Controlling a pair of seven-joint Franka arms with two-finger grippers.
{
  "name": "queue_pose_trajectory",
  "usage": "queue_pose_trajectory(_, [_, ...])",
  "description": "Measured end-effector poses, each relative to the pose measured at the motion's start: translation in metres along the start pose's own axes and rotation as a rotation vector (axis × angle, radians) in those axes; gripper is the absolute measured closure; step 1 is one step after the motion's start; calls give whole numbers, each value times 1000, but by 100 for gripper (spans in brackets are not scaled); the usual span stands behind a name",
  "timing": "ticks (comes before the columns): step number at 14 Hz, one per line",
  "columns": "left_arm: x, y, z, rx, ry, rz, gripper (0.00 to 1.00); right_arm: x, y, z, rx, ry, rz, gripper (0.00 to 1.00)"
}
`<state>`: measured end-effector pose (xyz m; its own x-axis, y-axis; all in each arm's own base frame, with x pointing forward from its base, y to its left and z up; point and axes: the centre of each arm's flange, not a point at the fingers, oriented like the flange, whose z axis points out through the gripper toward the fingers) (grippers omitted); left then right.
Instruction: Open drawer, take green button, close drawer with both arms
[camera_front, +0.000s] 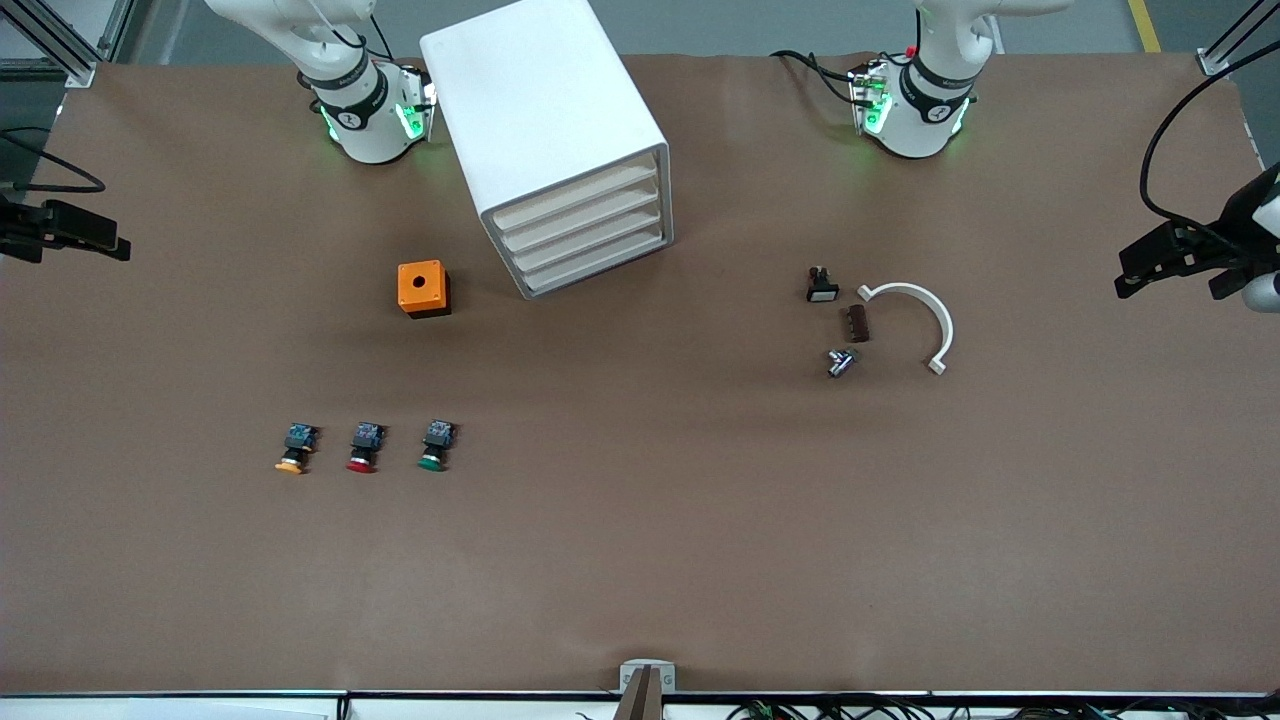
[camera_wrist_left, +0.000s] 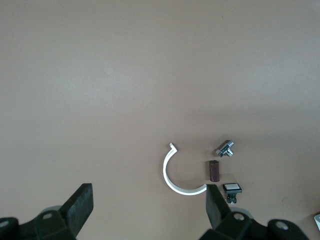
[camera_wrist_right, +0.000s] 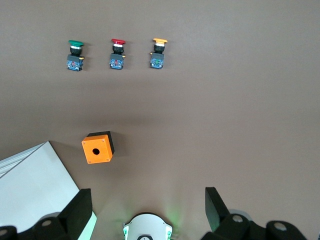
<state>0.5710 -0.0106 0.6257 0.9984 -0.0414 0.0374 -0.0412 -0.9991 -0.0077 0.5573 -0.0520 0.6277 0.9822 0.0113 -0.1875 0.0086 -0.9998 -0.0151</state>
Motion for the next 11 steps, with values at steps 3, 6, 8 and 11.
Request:
queue_pose_trajectory(3, [0,1,0,0,0,2,0,-2,-1,-6,0,14,-2,0])
queue_pose_trajectory(6, [0,4,1,0,-2,6,0,-3,-3,-7,0,15,-5,0])
queue_pose_trajectory(8, [0,5,1,0,-2,5,0,-4,-3,-7,1,14,-5,0])
queue_pose_trajectory(11, [0,5,1,0,-2,5,0,-6,-2,-9,1,18,-3,0])
